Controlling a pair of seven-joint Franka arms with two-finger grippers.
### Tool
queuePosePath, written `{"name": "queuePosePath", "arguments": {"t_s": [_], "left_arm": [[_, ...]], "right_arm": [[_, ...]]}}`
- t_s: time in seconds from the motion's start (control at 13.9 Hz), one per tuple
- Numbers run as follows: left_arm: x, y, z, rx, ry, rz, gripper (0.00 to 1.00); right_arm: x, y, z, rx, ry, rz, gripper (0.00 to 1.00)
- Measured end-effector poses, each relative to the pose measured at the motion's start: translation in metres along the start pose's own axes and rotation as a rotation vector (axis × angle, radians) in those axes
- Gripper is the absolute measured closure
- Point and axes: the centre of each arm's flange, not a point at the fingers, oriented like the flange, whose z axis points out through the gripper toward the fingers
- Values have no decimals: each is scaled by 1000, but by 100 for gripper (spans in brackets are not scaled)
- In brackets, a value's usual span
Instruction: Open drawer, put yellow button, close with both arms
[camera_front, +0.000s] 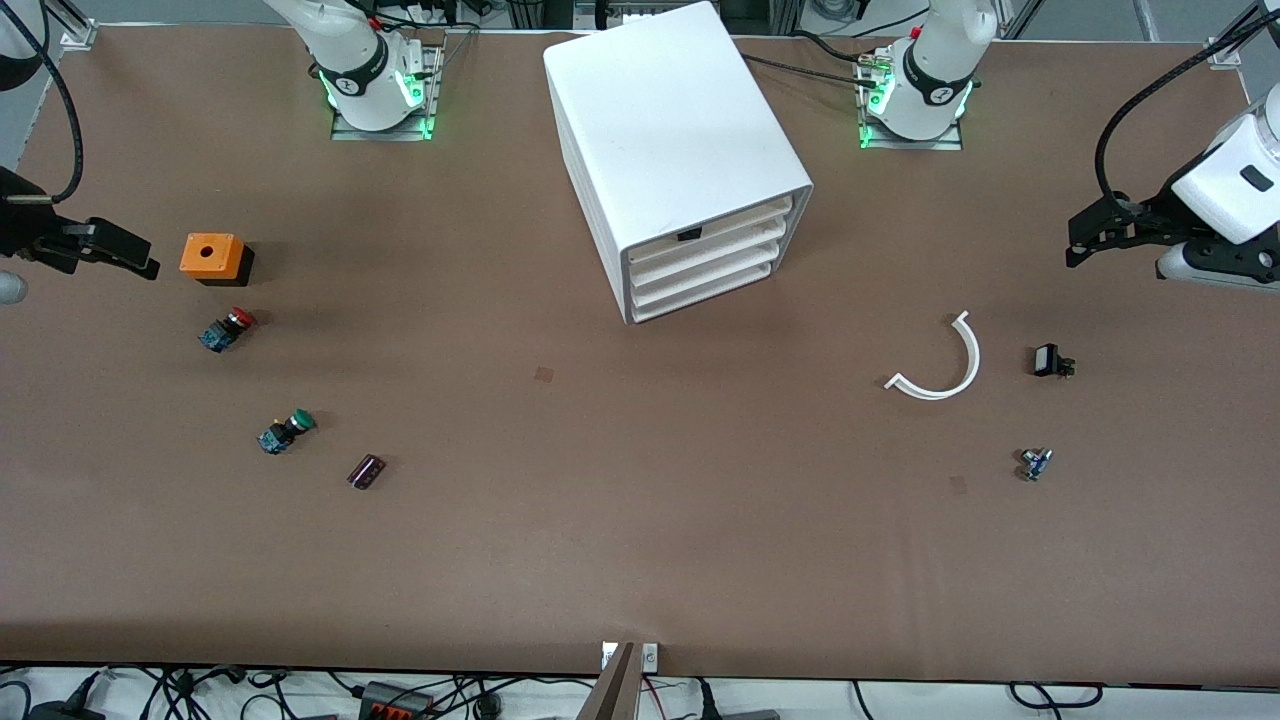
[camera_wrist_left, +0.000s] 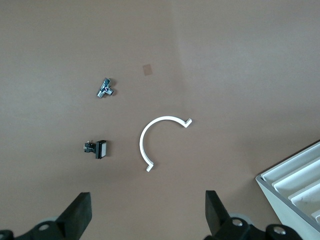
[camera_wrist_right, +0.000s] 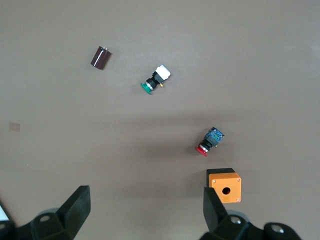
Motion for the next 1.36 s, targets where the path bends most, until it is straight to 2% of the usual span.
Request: {"name": "queuePosePath", "arguments": {"t_s": [0.36, 1.36], "left_arm": [[2, 1, -5, 2, 15, 3, 0], [1, 9, -5, 0, 4, 16, 0]], "right_arm": [[0, 0, 2, 0, -3, 0, 0], [0, 0, 2, 0, -3, 0, 0]]}}
